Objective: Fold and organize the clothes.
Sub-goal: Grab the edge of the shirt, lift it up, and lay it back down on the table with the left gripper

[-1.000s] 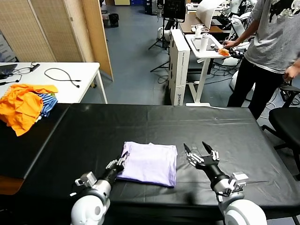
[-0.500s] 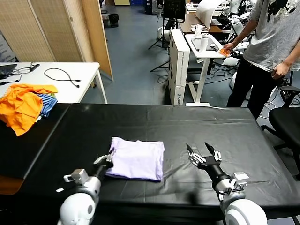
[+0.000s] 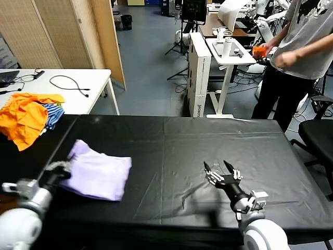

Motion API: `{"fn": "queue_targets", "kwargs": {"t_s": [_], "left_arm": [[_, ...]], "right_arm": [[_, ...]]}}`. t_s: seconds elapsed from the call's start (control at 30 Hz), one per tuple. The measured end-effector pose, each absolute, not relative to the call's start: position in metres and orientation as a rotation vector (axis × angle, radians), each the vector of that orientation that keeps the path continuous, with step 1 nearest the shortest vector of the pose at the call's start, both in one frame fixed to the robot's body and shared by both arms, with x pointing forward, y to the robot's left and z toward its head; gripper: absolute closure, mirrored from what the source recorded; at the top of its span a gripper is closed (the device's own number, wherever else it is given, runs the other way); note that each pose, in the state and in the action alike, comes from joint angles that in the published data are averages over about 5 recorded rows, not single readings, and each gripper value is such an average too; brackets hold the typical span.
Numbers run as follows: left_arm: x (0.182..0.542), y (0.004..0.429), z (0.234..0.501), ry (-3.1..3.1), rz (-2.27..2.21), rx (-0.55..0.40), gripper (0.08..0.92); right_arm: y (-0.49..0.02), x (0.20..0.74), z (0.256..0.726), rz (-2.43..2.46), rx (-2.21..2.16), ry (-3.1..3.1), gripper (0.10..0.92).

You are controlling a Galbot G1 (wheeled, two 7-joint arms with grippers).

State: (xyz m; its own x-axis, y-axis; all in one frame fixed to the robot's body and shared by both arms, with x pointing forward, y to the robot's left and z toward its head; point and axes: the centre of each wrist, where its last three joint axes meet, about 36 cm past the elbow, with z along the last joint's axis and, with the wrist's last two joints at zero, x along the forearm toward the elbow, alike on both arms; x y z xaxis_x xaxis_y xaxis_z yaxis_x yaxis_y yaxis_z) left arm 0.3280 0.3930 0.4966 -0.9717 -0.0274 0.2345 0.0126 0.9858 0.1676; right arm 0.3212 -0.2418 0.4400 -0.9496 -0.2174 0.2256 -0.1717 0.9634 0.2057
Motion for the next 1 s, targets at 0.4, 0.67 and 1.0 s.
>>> {"fn": "queue_targets", "kwargs": {"t_s": [0.4, 0.67, 1.0], "left_arm": [[0.317, 0.339, 0.521, -2.913, -0.217, 0.029, 0.822], [0.318, 0.257, 0.476, -2.85, 0.13, -0.149, 0.822], [0.331, 0.158, 0.427, -2.766, 0.363, -0.316, 0.771]], "right_arm": [[-0.243, 0.317, 0.436, -0.257, 0.272, -2.852, 0.115], [-0.242, 0.317, 0.437, -0.243, 0.256, -2.849, 0.115], [-0.239, 0.321, 0.434, -0.271, 0.331, -2.77, 0.115]]}}
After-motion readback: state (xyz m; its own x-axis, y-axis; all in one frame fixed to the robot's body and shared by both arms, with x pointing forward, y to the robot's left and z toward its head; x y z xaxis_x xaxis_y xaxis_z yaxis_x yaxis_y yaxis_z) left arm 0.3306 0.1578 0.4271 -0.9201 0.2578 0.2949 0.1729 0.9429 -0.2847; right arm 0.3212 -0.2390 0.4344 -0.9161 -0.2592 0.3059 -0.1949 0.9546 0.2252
